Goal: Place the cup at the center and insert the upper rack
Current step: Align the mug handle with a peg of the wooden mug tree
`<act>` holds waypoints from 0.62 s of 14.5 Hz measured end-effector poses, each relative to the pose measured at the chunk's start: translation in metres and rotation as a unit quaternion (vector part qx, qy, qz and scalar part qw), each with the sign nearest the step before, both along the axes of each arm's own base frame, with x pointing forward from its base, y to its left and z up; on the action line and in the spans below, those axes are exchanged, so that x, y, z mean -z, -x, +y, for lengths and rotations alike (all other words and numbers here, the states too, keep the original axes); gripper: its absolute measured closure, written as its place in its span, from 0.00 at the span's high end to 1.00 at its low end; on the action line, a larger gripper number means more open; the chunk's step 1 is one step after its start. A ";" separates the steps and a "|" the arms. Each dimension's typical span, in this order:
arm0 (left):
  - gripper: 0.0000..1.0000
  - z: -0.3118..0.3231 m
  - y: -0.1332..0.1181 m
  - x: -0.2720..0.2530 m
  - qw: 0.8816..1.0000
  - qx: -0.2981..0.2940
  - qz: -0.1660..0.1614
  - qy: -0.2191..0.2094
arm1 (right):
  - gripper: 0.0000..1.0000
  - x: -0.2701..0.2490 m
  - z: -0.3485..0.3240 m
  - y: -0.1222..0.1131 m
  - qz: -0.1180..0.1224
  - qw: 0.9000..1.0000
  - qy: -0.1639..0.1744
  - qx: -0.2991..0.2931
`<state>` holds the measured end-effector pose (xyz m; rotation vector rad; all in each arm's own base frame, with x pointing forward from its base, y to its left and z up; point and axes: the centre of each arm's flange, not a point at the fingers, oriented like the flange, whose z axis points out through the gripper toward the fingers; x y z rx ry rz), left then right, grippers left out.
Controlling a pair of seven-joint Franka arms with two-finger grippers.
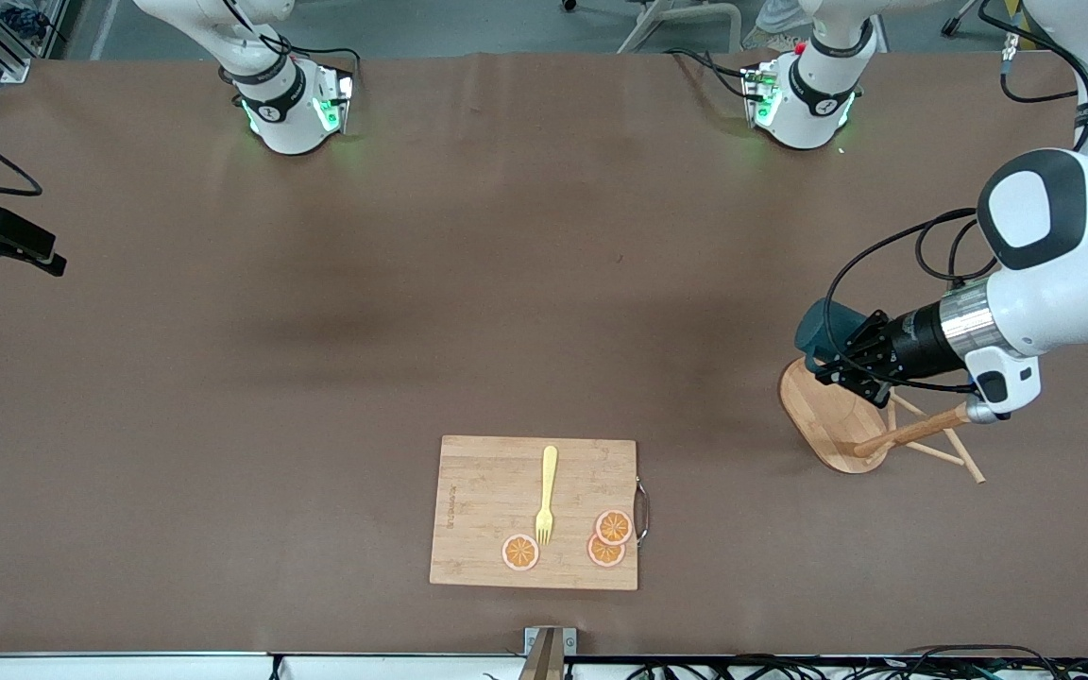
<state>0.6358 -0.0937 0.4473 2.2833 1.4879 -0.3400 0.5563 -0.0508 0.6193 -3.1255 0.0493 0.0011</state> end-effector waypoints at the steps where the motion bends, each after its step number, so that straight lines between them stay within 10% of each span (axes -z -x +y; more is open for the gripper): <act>1: 0.05 0.003 -0.001 0.000 1.000 -0.002 -0.002 0.006 | 1.00 0.000 0.000 0.000 0.000 1.000 0.000 0.000; 9: 0.05 0.012 -0.017 0.016 0.999 -0.021 -0.022 0.021 | 1.00 -0.001 -0.002 0.000 0.000 1.000 0.000 0.002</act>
